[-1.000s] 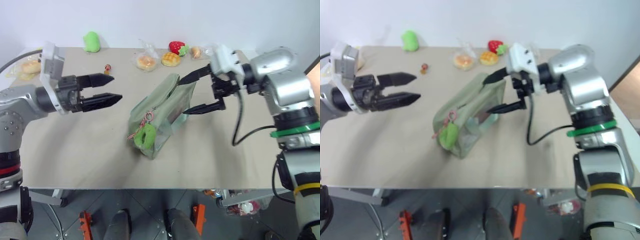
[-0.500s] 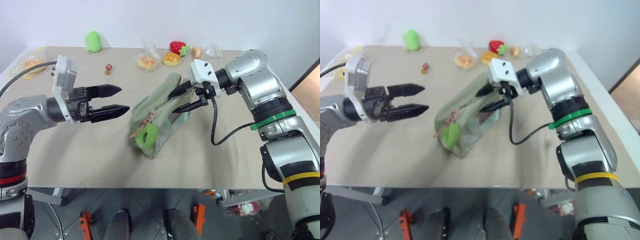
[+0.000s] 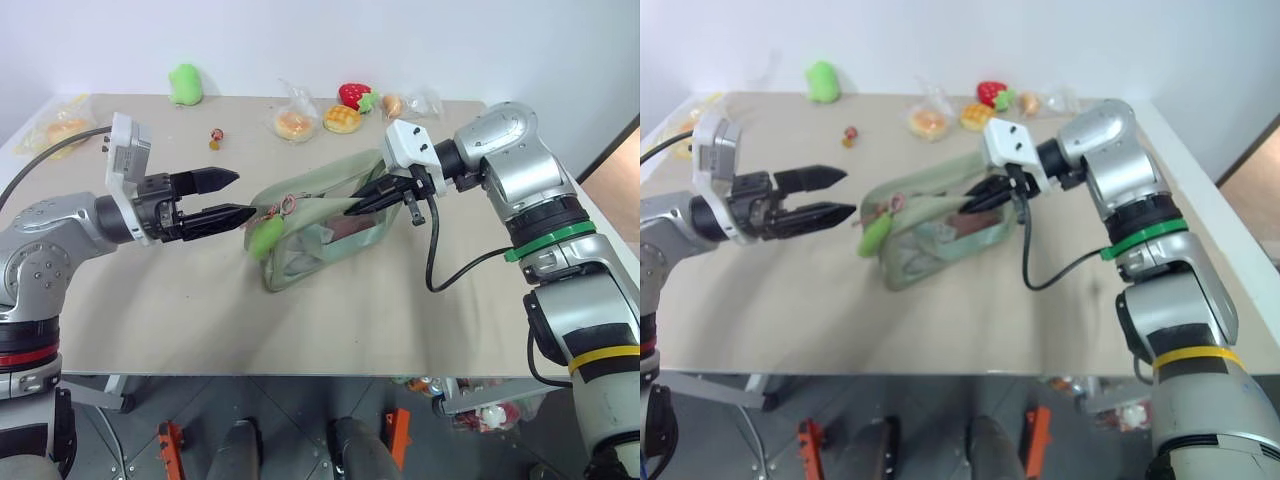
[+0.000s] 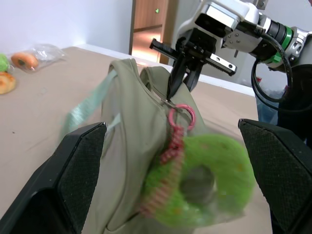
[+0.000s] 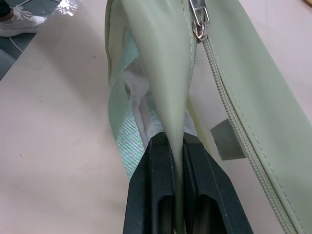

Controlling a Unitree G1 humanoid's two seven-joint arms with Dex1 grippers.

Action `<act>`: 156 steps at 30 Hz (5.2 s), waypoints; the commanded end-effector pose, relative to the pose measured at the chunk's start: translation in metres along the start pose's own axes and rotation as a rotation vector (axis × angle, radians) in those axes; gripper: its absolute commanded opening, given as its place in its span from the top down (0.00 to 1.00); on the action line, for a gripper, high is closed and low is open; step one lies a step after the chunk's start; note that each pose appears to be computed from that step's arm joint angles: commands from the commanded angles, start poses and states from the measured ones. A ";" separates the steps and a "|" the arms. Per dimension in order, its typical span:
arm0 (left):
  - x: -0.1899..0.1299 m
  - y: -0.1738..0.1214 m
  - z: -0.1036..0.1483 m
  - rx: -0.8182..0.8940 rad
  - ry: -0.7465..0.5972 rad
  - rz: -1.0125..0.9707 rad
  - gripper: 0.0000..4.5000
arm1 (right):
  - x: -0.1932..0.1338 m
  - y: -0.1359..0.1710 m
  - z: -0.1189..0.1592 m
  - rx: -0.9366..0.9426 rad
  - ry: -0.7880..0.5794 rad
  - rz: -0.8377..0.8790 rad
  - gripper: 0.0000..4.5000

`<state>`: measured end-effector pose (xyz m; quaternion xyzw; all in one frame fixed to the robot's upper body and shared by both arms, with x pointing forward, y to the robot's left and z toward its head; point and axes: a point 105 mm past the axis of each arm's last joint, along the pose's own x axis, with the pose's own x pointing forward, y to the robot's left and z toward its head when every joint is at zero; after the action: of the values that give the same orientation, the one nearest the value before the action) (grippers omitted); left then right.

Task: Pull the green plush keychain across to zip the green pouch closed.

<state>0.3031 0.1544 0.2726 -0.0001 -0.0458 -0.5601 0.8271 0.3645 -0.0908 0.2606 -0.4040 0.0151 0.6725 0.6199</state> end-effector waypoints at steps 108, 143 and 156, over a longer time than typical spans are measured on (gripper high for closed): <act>-0.014 -0.002 0.011 -0.008 -0.009 0.008 0.00 | -0.054 -0.009 -0.050 0.567 -0.113 -0.499 0.45; -0.016 0.093 -0.033 -0.143 0.090 0.419 0.00 | -0.045 0.004 -0.050 0.566 -0.109 -0.464 0.99; -0.015 0.106 -0.020 -0.138 0.028 0.477 0.00 | -0.046 0.003 -0.053 0.571 -0.102 -0.475 0.99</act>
<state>0.3949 0.2006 0.2356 -0.0619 0.0434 -0.3651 0.9279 0.3871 -0.1567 0.2389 -0.1629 0.0948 0.4990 0.8458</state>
